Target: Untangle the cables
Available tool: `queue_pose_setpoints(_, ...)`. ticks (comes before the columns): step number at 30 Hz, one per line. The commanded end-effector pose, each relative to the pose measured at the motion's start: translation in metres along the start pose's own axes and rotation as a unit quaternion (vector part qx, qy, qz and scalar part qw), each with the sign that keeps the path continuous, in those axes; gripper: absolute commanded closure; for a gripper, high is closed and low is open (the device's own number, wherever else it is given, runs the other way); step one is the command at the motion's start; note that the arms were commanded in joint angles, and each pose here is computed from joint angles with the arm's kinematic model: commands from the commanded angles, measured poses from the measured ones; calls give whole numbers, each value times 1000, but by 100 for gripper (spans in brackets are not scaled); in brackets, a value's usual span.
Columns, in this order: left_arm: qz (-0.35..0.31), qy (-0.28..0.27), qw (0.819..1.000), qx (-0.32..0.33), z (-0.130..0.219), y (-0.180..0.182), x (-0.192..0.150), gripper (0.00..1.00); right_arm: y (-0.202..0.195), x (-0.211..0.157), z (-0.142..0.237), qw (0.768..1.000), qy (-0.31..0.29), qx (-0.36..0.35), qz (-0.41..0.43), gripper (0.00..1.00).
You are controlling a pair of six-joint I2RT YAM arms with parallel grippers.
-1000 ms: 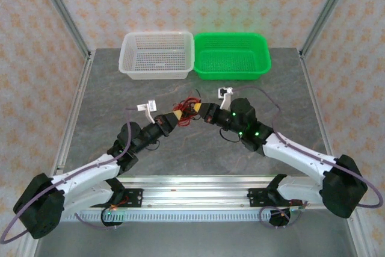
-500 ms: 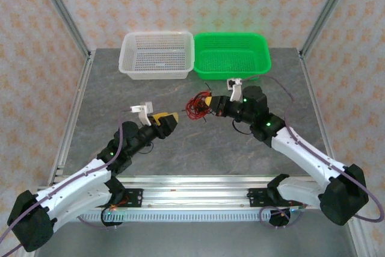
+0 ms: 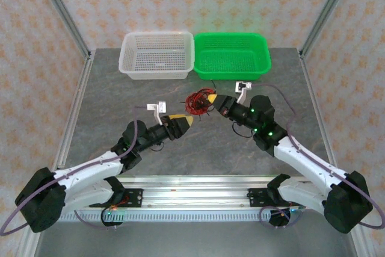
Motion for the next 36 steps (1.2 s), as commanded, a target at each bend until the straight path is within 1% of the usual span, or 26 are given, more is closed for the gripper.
queue_pose_setpoints(1,7,-34,997,-72,-4,-18,11,23,17,3,4,998,-23,59,-6,100)
queue_pose_setpoints(3,7,-36,998,-46,-9,-13,11,22,16,1,4,998,-21,65,-9,100)
queue_pose_setpoints(5,4,-35,999,-6,-14,-5,10,23,17,0,3,997,-19,70,-9,100)
queue_pose_setpoints(7,1,-40,999,32,-17,2,10,28,18,-2,2,997,-16,70,-10,100)
queue_pose_setpoints(9,-2,-54,997,54,-17,4,13,32,18,-4,1,997,-12,73,-10,100)
queue_pose_setpoints(12,-8,-75,994,74,-18,4,20,37,18,-7,1,997,-7,75,-10,100)
queue_pose_setpoints(14,-11,-85,993,78,-20,3,24,38,17,-10,-1,997,-3,73,-12,100)
queue_pose_setpoints(16,-12,-87,993,78,-23,3,25,40,16,-13,-2,997,1,73,-14,100)
queue_pose_setpoints(18,-11,-82,994,77,-27,4,24,45,15,-16,-2,997,4,74,-17,100)
queue_pose_setpoints(19,-9,-78,994,76,-28,6,22,51,15,-17,-2,997,5,75,-20,100)
queue_pose_setpoints(23,9,-71,995,75,-32,15,14,83,15,-20,-2,997,5,75,-22,100)
queue_pose_setpoints(25,16,-71,994,81,-30,18,10,95,16,-19,-1,997,1,69,-17,100)
queue_pose_setpoints(27,17,-72,993,93,-27,22,8,98,17,-17,1,999,-4,41,-1,100)
queue_pose_setpoints(30,4,-66,989,130,-19,24,8,98,17,-11,5,998,-18,-40,44,100)
queue_pose_setpoints(33,-24,-53,981,184,-9,28,8,99,16,-6,12,988,-25,-118,93,100)
queue_pose_setpoints(36,-54,-27,970,234,0,33,7,98,15,-3,16,976,-15,-166,138,100)
Point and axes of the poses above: each hand's point on the last joint's axis, 136 mm out from that joint toward the fingers, its own z axis back along the fingers, its own y axis along the line the jaws close on, x = y × z, the point moved 10 cm from there along z, back along the fingers, and after that the axes turned 5 degrees about -z, right-handed, at the moved point
